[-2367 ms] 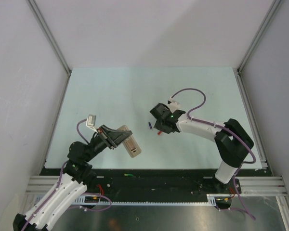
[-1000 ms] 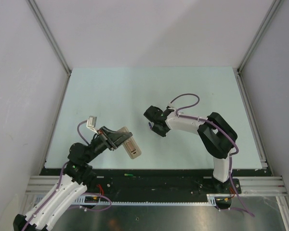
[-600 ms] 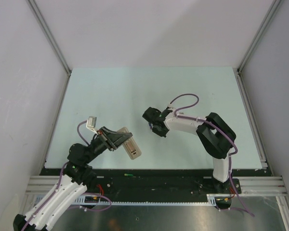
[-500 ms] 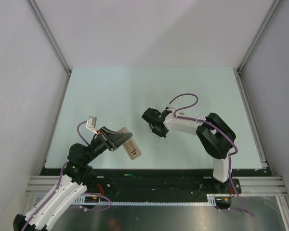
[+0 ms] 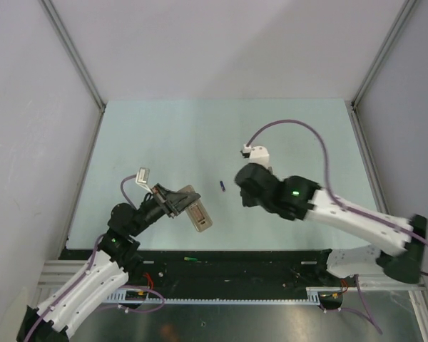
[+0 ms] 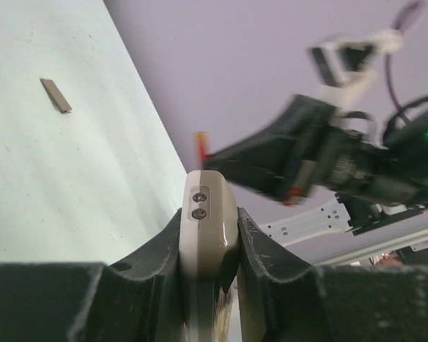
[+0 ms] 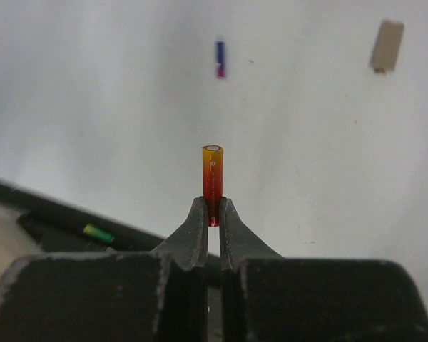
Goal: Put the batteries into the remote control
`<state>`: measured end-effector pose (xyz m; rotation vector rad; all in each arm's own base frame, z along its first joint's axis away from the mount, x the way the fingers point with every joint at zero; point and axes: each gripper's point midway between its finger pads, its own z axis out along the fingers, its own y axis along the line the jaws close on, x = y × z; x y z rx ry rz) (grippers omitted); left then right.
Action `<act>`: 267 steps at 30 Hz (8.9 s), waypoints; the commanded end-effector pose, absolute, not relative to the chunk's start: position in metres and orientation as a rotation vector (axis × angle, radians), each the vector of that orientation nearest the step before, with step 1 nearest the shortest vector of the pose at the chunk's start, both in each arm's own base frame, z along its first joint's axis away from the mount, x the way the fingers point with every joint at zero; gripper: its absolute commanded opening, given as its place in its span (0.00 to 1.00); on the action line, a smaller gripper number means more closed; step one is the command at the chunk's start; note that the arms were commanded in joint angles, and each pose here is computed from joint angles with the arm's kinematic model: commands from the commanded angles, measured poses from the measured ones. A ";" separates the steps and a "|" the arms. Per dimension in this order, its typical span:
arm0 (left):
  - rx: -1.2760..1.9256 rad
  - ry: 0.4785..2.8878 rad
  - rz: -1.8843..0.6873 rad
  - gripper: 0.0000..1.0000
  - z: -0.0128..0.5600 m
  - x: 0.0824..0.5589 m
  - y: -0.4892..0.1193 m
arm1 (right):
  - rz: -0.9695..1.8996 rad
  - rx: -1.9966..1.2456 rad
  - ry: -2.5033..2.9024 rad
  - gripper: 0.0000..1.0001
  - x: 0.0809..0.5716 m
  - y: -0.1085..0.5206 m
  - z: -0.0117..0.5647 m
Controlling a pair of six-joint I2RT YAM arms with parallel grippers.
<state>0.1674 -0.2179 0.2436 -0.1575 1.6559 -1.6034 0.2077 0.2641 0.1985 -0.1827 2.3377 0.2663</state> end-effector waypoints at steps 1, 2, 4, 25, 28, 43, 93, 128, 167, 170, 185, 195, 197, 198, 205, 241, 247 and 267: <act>-0.138 1.553 -1.555 0.00 0.282 0.180 -0.216 | 0.380 -0.557 2.274 0.00 0.169 0.249 0.242; -0.129 1.552 -1.543 0.00 0.283 0.182 -0.216 | 0.424 -0.576 2.249 0.00 0.163 0.249 0.259; -0.124 1.563 -1.525 0.00 0.286 0.188 -0.219 | 0.465 -0.724 2.244 0.00 0.143 0.253 0.266; -0.063 1.642 -1.600 0.00 0.275 0.206 -0.251 | 0.650 -1.051 2.209 0.00 0.118 0.345 0.271; -0.048 1.616 -1.644 0.00 0.278 0.201 -0.252 | 0.663 -1.056 2.214 0.00 0.123 0.350 0.269; -0.058 1.539 -1.734 0.00 0.287 0.192 -0.249 | 0.619 -0.943 2.237 0.00 0.151 0.356 0.277; -0.421 1.641 -1.843 0.00 0.253 0.215 -0.248 | 0.593 -0.957 2.636 0.00 0.132 0.333 0.272; -0.459 1.665 -1.851 0.00 0.244 0.214 -0.247 | 0.413 -0.972 2.770 0.00 0.139 0.319 0.237; -0.389 1.646 -1.833 0.00 0.253 0.211 -0.250 | 0.433 -0.908 2.763 0.00 0.148 0.343 0.220; -0.387 1.644 -1.831 0.00 0.253 0.211 -0.250 | 0.428 -0.895 2.753 0.00 0.151 0.347 0.221; -0.372 1.639 -1.864 0.00 0.260 0.205 -0.253 | 0.424 -0.804 2.654 0.00 0.167 0.361 0.224; -0.370 1.622 -1.872 0.00 0.264 0.202 -0.251 | 0.397 -0.761 2.632 0.00 0.177 0.363 0.223; -0.370 1.618 -1.873 0.00 0.264 0.202 -0.251 | 0.417 -0.751 2.621 0.00 0.178 0.366 0.224; -0.371 1.618 -1.874 0.00 0.264 0.202 -0.251 | 0.425 -0.747 2.618 0.00 0.179 0.366 0.225; -0.367 1.614 -1.880 0.00 0.266 0.201 -0.250 | 0.469 -0.757 2.616 0.00 0.177 0.372 0.226; -0.387 1.599 -1.871 0.00 0.265 0.201 -0.247 | 0.498 -0.760 2.650 0.23 0.162 0.363 0.233; -0.385 1.591 -1.870 0.00 0.267 0.201 -0.246 | 0.511 -0.750 2.644 0.24 0.162 0.365 0.238; -0.391 1.590 -1.868 0.00 0.266 0.202 -0.246 | 0.530 -0.738 2.624 0.04 0.162 0.372 0.248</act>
